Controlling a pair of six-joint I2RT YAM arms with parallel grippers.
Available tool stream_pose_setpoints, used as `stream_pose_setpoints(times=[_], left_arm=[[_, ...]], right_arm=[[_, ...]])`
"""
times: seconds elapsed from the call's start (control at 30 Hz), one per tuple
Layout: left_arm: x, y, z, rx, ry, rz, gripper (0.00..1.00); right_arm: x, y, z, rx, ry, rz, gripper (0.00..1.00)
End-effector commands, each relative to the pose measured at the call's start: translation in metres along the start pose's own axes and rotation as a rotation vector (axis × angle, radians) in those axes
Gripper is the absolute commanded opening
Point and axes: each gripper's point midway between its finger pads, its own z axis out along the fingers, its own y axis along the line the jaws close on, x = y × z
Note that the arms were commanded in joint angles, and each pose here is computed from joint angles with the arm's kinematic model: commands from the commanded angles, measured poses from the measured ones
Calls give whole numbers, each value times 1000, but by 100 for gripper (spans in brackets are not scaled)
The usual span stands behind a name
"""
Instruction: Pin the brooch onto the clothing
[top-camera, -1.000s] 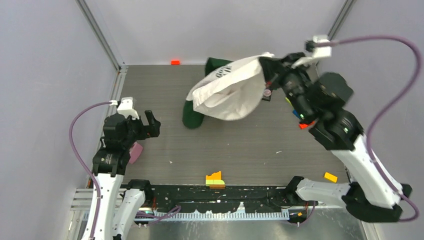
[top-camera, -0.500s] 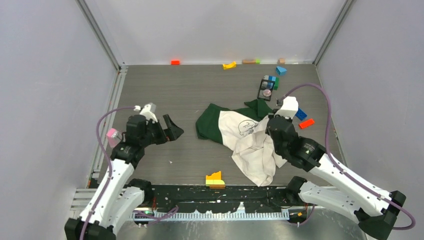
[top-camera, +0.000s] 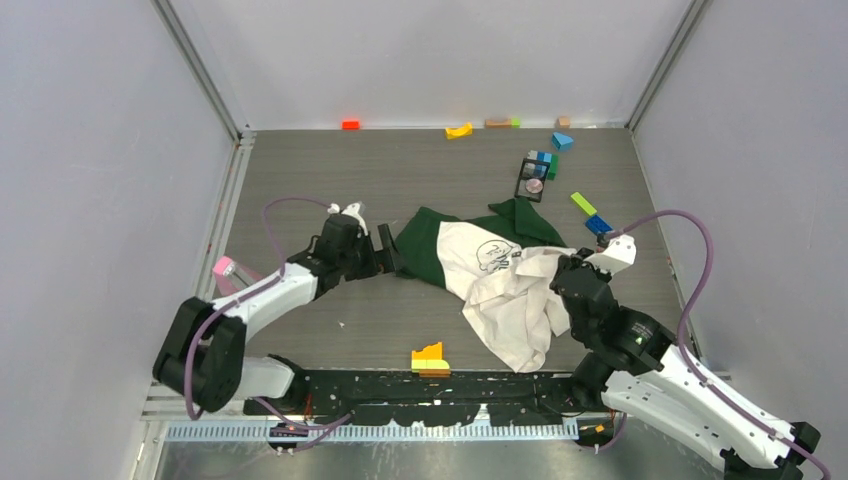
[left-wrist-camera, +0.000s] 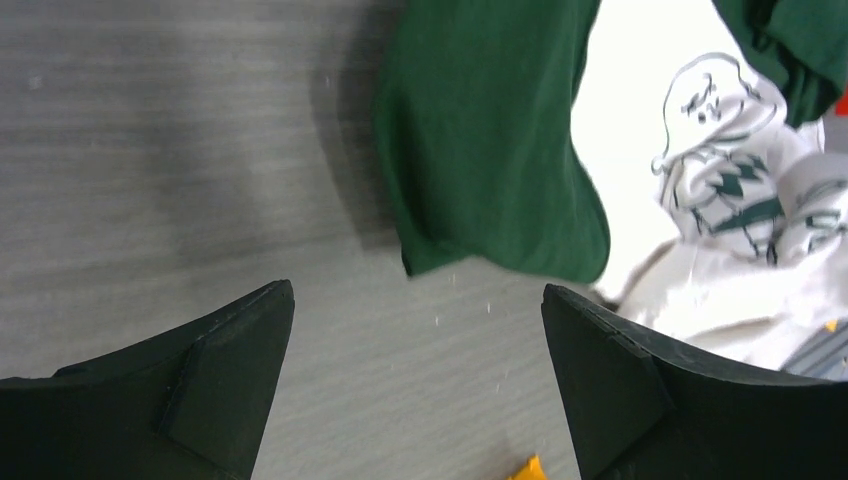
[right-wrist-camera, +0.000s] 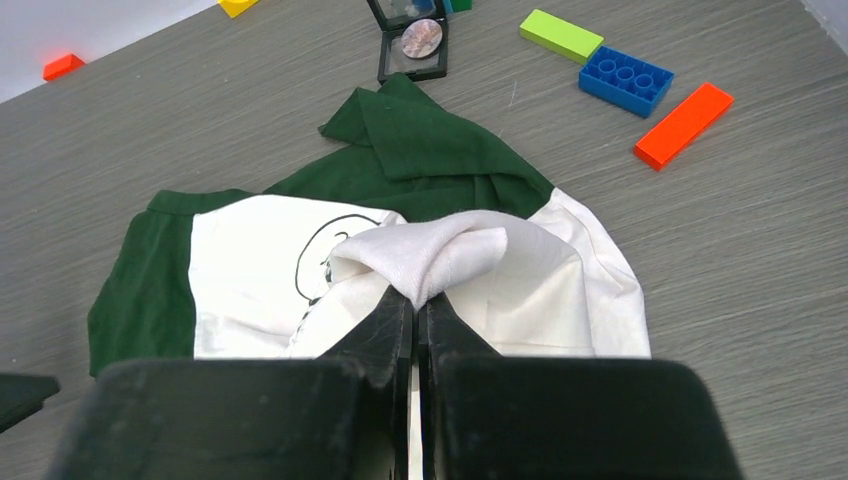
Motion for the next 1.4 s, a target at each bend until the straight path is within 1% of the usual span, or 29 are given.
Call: stream_pose_setpoints(times=[0.0, 0.1, 0.23, 0.3, 0.33, 0.43, 0.53, 0.6, 0.67, 0.7, 0.73, 0.77, 0.87, 0.93, 1.0, 1.07, 1.13, 1.17, 1.2, 1.23, 1.27, 1.3, 1.37], left_arm=[[-61, -22, 19, -6, -159, 14, 98], [-59, -14, 36, -44, -127, 1, 98], [-52, -24, 58, 27, -90, -45, 98], [-49, -26, 68, 41, -66, -61, 99], [-47, -26, 72, 45, -57, -65, 95], [-47, -27, 79, 49, -43, -64, 70], [-60, -33, 73, 62, -78, -42, 45], [-74, -39, 62, 78, -108, -35, 21], [-94, -42, 46, 96, -150, -41, 1], [-104, -43, 35, 105, -165, -44, 0], [-114, -43, 24, 112, -184, -45, 0], [-125, -42, 10, 116, -212, -44, 0], [-154, -37, -40, 97, -284, -11, 0], [-164, -29, -68, 66, -304, 21, 0], [-164, -22, -90, 19, -277, 78, 0], [-150, -8, -105, -66, -203, 153, 0], [-142, 8, -117, -159, -158, 197, 0], [-139, 12, -123, -185, -146, 221, 0], [-137, 16, -128, -208, -139, 244, 0], [-135, 20, -134, -232, -137, 263, 0], [-133, 24, -137, -255, -136, 274, 0], [-133, 28, -140, -273, -147, 277, 0], [-131, 36, -140, -303, -166, 285, 0]], right_arm=[[-9, 0, -3, 7, -26, 108, 1], [-7, -1, -5, 7, -10, 109, 1], [-6, 0, -6, -3, 4, 109, 1], [-8, 4, -8, -19, 14, 104, 3], [-8, 6, -8, -25, 21, 97, 4], [-13, 23, -13, -93, 65, 58, 4], [-16, 44, -18, -162, 133, -15, 1], [-7, 63, -23, -234, 212, -63, 1], [-13, 93, -38, -370, 283, -103, 1], [-12, 98, -40, -383, 310, -125, 1], [-26, 108, -47, -426, 307, -113, 0], [-29, 111, -50, -436, 318, -121, 0], [-60, 133, -73, -570, 306, -92, 1], [-70, 144, -88, -648, 319, -70, 1], [-69, 153, -101, -717, 364, -45, 1], [-54, 156, -109, -746, 440, -26, 1], [-26, 151, -108, -712, 539, -4, 1], [-3, 145, -104, -666, 608, 18, 1], [12, 141, -106, -650, 663, 26, 1], [41, 132, -107, -611, 760, 44, 1], [56, 126, -108, -583, 810, 49, 1], [83, 113, -109, -520, 891, 60, 1], [114, 89, -111, -420, 980, 59, 1]])
